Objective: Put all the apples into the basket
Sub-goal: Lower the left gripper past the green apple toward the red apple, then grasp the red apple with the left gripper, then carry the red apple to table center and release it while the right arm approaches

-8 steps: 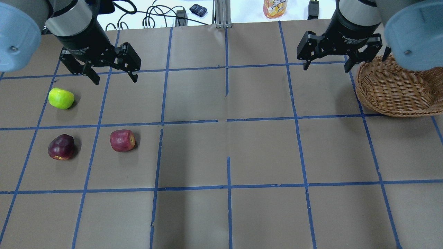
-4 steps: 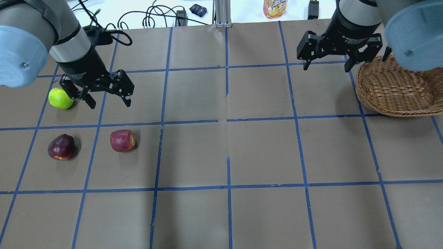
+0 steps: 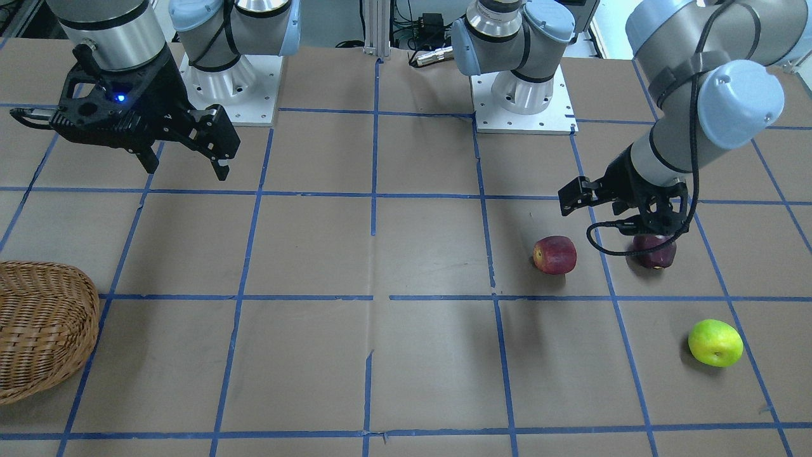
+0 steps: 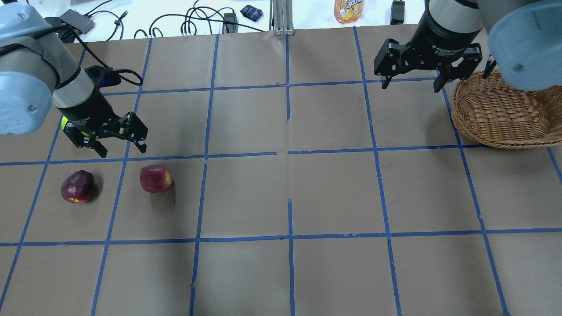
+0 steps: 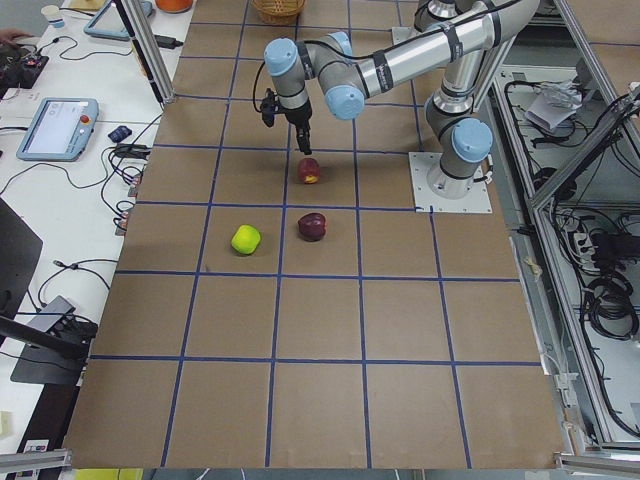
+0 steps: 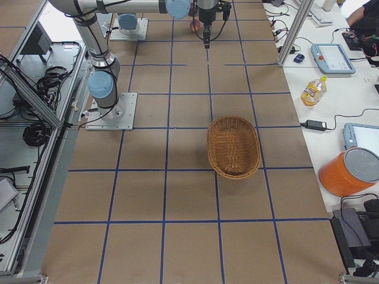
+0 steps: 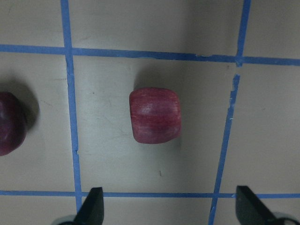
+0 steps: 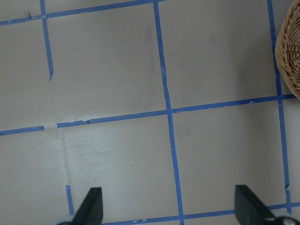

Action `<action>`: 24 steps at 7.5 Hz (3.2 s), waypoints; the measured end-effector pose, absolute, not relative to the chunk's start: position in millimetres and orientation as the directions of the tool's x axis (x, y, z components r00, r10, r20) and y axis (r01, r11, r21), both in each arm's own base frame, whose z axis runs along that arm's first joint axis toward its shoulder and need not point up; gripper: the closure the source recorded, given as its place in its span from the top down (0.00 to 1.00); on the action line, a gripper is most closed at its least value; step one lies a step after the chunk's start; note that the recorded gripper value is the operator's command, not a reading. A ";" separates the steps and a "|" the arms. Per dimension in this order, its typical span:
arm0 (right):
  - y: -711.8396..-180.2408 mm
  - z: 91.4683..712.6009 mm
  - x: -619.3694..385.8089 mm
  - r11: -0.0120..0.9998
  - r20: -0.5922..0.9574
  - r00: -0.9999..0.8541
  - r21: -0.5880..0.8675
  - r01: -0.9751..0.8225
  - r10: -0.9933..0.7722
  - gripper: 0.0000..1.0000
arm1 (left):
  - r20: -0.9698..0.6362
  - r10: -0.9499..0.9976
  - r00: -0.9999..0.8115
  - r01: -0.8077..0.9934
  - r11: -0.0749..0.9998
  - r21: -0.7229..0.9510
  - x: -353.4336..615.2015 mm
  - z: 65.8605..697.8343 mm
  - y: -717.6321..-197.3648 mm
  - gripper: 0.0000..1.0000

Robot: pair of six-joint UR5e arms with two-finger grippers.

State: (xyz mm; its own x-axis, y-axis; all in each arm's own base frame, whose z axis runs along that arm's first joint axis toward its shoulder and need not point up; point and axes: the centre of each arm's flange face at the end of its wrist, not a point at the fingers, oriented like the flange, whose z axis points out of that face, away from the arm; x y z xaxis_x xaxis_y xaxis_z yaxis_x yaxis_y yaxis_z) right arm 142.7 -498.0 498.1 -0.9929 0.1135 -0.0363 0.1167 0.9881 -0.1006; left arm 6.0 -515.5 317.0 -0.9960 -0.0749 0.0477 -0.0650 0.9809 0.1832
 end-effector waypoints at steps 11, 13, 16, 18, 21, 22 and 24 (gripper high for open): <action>-497.6 498.8 143.1 0.988 -0.040 -0.993 -0.102 0.116 0.113 1.00 | 0.066 -0.129 -0.989 -0.116 0.978 0.172 -3.2 208.5 -504.5 0.16; -498.1 498.0 143.1 0.988 -0.040 -0.993 -0.100 0.116 0.112 1.00 | 0.039 -0.158 -0.987 -0.151 0.977 0.148 -13.2 222.9 -505.4 0.16; -497.8 497.8 143.1 0.988 -0.039 -0.993 -0.099 0.116 0.112 1.00 | 0.056 -0.164 -0.985 -0.159 0.983 0.088 -143.4 249.2 -508.2 0.15; -497.7 498.3 143.0 0.988 -0.039 -0.993 -0.100 0.115 0.111 1.00 | 0.163 -0.250 -0.954 -0.243 0.968 0.067 -238.7 255.5 -505.8 0.15; -497.4 498.3 143.0 0.988 -0.039 -0.993 -0.100 0.115 0.111 1.00 | 0.243 -0.291 -0.925 -0.291 0.956 0.036 -313.8 232.3 -499.1 0.99; -497.2 498.3 143.0 0.988 -0.039 -0.993 -0.100 0.115 0.111 1.00 | 0.247 -0.294 -0.923 -0.295 0.955 0.033 -321.9 222.5 -499.1 1.00; -497.1 498.1 143.0 0.989 -0.039 -0.993 -0.098 0.115 0.111 1.00 | 0.259 -0.277 -0.925 -0.286 0.958 0.003 -326.5 223.6 -502.1 1.00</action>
